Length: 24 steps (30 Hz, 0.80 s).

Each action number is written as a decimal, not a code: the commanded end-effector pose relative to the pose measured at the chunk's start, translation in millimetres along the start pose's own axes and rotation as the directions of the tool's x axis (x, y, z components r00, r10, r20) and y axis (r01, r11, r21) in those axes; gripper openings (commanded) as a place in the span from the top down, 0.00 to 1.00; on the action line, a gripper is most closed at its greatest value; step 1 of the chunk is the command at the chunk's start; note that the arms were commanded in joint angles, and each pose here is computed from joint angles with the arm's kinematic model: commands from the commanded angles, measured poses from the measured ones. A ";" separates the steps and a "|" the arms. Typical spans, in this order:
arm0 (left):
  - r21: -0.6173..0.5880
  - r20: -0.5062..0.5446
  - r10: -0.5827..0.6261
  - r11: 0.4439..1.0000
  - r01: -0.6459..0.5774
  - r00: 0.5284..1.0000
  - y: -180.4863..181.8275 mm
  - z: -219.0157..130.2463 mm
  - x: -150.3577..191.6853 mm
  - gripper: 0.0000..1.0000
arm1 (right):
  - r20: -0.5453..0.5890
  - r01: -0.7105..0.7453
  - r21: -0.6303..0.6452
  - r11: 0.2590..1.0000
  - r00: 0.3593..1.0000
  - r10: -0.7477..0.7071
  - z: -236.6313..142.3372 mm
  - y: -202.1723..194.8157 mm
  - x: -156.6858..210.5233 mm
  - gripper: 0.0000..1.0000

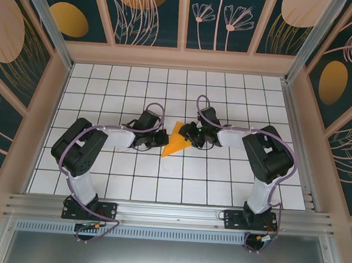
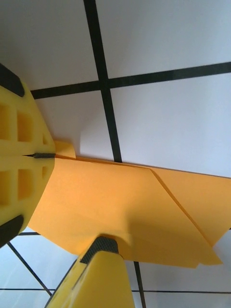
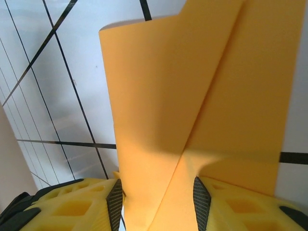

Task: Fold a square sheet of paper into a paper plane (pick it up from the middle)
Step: Fourth fold the wing at the center of the table.

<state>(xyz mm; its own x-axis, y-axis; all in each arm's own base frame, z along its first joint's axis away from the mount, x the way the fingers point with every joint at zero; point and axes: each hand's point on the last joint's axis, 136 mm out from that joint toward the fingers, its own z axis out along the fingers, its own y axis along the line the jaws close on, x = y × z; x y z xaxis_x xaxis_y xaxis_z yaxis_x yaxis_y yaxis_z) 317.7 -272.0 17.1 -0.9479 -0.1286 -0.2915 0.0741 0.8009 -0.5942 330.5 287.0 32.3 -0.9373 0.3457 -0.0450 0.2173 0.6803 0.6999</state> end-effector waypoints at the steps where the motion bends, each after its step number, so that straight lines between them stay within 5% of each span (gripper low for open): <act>1: -0.013 0.019 -0.003 1.000 0.003 1.000 5.6 -1.2 -1.6 0.94 | 0.005 -0.010 0.024 1.000 1.000 0.010 3.2 -3.1 -4.4 0.55; 9: 0.002 0.035 0.002 1.000 -0.002 0.999 0.0 -8.1 -4.8 0.92 | -0.002 -0.005 0.015 1.000 1.000 0.005 8.5 3.3 -8.5 0.55; 18: 0.157 0.066 0.086 0.983 -0.096 0.994 -45.5 -27.1 -19.4 0.71 | 0.041 0.018 -0.011 1.000 0.999 -0.017 -4.7 12.1 -11.7 0.55; 24: 0.118 0.019 0.118 0.986 -0.119 0.993 -33.4 -6.7 -18.2 0.68 | 0.063 0.026 -0.032 0.999 0.998 -0.024 -13.8 14.0 -10.0 0.52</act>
<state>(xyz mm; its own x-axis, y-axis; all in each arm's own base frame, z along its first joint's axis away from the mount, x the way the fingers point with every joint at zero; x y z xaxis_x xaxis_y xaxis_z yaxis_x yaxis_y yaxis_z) 324.6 -289.2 51.0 -0.9293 -0.0852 -0.3595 0.1834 0.7384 -0.6489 335.4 287.4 36.6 -0.9329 0.3549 -0.0610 0.2128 0.6799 0.7018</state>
